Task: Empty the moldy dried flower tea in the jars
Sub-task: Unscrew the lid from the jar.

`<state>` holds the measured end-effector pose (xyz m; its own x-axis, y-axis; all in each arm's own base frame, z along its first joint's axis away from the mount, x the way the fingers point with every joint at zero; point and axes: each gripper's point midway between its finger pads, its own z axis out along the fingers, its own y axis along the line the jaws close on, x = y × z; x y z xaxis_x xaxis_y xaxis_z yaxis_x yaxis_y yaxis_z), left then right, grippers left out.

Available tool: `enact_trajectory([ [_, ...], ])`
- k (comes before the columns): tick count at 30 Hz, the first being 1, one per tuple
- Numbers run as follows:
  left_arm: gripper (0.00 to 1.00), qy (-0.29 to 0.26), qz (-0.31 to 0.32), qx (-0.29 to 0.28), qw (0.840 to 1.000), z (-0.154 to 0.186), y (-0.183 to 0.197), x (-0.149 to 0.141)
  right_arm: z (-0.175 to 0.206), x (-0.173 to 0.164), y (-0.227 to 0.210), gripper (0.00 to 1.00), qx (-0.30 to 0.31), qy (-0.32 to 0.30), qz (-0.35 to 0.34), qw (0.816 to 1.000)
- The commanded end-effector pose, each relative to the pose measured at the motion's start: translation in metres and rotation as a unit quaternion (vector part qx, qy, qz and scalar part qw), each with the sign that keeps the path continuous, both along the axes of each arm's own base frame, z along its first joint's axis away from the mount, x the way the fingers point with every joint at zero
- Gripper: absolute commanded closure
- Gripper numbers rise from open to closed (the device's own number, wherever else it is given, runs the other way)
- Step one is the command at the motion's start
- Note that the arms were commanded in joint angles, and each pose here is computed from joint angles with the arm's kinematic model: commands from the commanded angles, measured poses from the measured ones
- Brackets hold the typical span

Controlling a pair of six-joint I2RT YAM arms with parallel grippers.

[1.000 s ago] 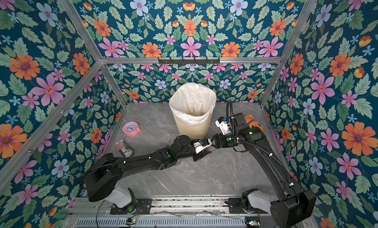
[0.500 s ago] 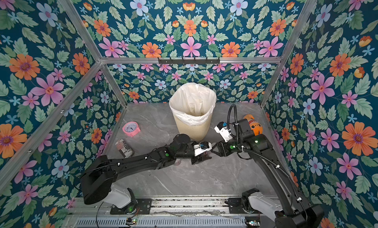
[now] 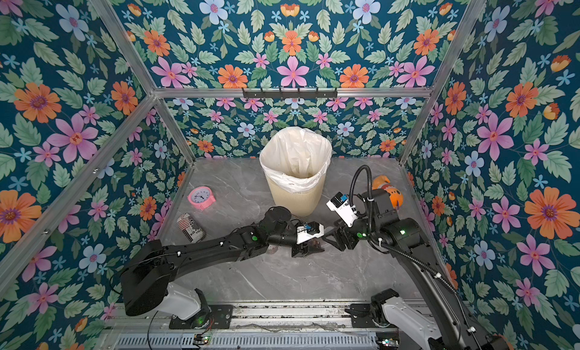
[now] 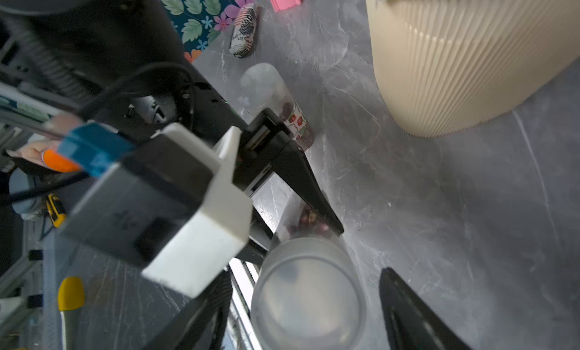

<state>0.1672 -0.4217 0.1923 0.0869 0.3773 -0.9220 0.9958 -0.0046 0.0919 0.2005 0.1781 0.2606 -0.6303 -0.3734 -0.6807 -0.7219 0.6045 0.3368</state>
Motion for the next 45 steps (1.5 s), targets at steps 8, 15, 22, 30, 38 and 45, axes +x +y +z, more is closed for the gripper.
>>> enact_trajectory([
  [8, 0.47, -0.028, 0.109, -0.026, 0.993, 0.004, -0.001, 0.039, -0.007, 0.027, -0.003, 0.27, -0.007, 0.119, -0.109, 0.987],
  [15, 0.48, -0.039, 0.155, -0.015, 0.987, 0.001, 0.004, 0.055, -0.02, 0.041, -0.007, 0.33, -0.041, 0.177, -0.157, 0.971],
  [22, 0.48, -0.041, 0.174, -0.005, 0.984, -0.004, 0.007, 0.061, -0.023, 0.043, -0.003, 0.35, -0.036, 0.188, -0.161, 0.968],
  [30, 0.48, -0.029, 0.135, -0.014, 0.99, 0.005, 0.003, 0.046, -0.021, 0.023, 0.004, 0.44, -0.023, 0.182, -0.101, 0.978],
  [38, 0.48, -0.022, 0.093, -0.042, 0.995, 0.026, 0.006, 0.026, -0.023, 0.008, -0.009, 0.4, -0.054, 0.144, -0.071, 0.986],
  [45, 0.48, -0.018, 0.056, -0.032, 0.998, 0.024, 0.008, 0.013, -0.023, 0.001, -0.013, 0.4, -0.059, 0.121, -0.056, 0.989],
])
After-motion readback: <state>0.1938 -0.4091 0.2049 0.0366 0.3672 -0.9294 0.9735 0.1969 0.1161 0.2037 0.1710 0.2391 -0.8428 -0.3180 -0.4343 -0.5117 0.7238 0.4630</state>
